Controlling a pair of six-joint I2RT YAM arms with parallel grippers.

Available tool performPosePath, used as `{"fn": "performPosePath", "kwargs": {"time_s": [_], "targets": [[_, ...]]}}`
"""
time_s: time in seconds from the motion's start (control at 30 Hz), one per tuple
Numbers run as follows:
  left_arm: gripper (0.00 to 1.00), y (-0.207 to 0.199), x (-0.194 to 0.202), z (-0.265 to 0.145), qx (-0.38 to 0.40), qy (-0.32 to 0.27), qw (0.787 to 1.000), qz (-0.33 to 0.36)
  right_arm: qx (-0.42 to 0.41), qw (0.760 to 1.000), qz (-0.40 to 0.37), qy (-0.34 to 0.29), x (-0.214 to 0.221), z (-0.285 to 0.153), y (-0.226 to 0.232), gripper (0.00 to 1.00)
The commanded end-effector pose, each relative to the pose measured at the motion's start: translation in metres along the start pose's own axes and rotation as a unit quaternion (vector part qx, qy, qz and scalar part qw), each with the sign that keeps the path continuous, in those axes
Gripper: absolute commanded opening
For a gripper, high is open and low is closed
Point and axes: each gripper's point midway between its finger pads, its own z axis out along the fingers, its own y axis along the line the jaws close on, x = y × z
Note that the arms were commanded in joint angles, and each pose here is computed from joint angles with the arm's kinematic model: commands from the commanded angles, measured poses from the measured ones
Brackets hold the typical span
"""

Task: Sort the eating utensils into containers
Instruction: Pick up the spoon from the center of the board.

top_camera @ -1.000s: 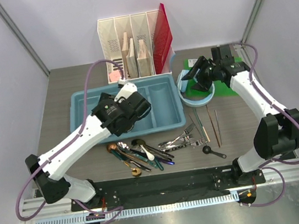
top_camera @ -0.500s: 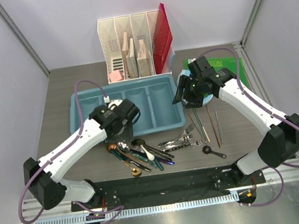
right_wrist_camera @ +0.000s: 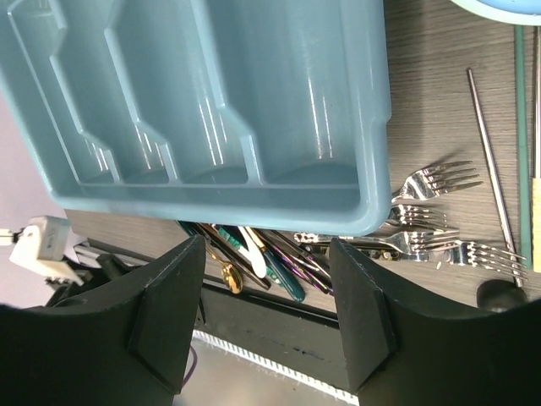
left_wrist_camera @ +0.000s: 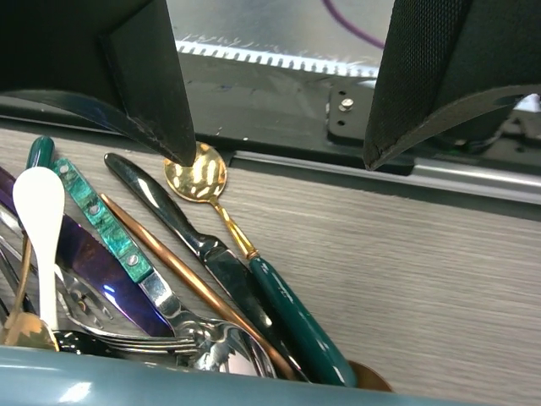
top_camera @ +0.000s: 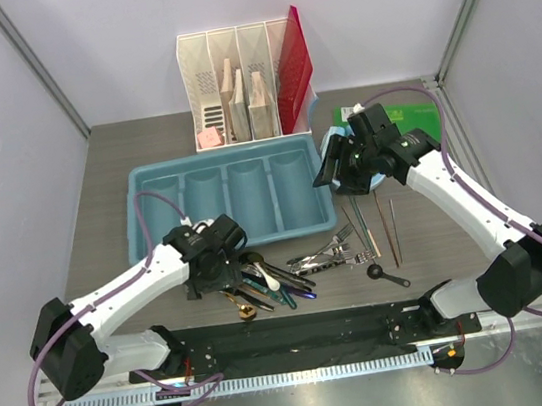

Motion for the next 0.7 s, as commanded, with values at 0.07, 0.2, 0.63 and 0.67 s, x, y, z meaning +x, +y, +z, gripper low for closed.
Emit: {"fn": "performPosePath", "kwargs": {"time_s": [0.07,0.2,0.63,0.67], "targets": [[0.79,-0.021,0.002,0.02,0.032,0.002,0.999,-0.034,-0.013,1.0,-0.013,-0.012,0.001,-0.012,0.004,0.66],[0.77,-0.02,0.002,0.029,0.021,0.001,0.999,-0.032,-0.003,1.0,-0.009,-0.002,0.009,-0.007,-0.006,0.66],[0.72,-0.007,0.015,0.05,-0.005,0.011,0.999,-0.031,0.007,1.0,-0.003,0.007,0.015,-0.002,-0.014,0.65],[0.71,-0.006,0.015,0.051,-0.006,0.009,0.999,-0.034,0.008,1.0,-0.003,0.007,0.015,-0.002,-0.014,0.65]]}}
